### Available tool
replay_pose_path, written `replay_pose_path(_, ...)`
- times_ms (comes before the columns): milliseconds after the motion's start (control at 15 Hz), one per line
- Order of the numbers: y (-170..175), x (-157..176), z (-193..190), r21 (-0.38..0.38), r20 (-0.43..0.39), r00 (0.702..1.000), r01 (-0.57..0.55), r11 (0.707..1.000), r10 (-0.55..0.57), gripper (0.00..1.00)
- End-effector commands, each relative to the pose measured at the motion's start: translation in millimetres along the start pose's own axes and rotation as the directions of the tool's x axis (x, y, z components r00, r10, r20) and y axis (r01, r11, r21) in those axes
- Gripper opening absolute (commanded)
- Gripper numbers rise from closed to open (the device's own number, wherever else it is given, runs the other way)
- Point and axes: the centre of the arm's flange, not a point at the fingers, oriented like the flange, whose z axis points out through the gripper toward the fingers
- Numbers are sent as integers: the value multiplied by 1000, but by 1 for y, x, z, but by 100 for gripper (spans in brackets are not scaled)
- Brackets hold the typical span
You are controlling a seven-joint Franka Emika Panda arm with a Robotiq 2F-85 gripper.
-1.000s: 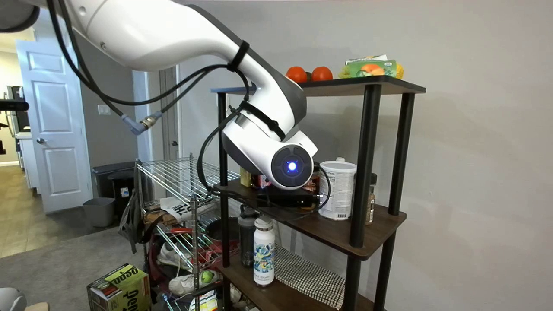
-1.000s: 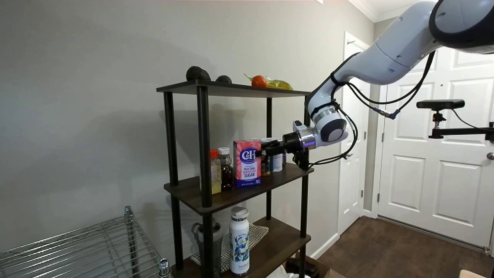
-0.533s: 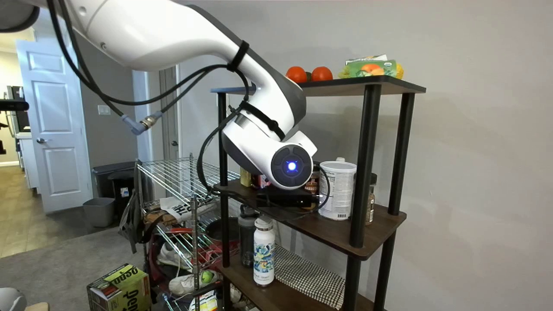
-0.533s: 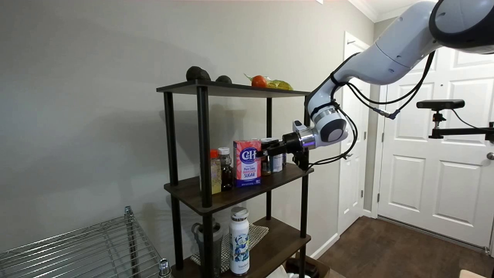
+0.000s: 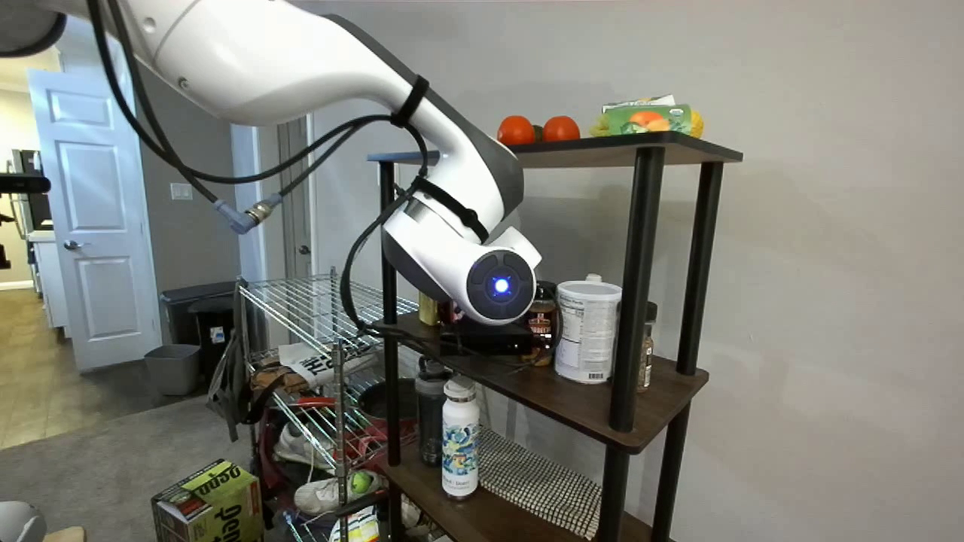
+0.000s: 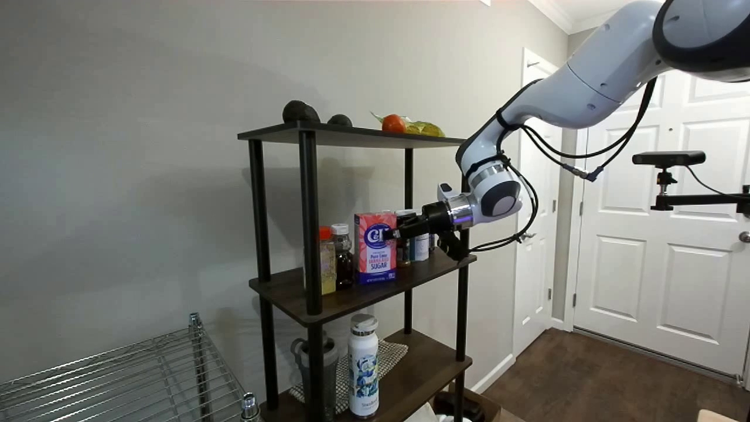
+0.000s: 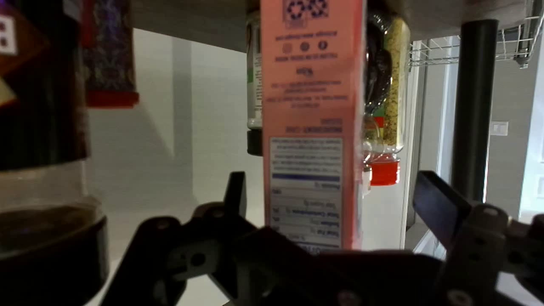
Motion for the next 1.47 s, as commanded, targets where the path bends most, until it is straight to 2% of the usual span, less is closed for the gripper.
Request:
replay_pose_path(0,-4,1,3,8,-20,1000,19,1000,-19,100)
replay_pose_path(400,-8,3,9,22,-26,999,24,999,-24,98)
replay_pose_path(467,-8,3,9,26,-27,999,26,999,-25,74)
replay_pose_path(600,-8,3,9,29,-27,999,26,999,-26,69)
replay_pose_path(1133,-6,3,7,26,-26,999,28,999,-27,17)
replay_pose_path(1400,-6,3,6,24,-26,999,28,999,-28,15)
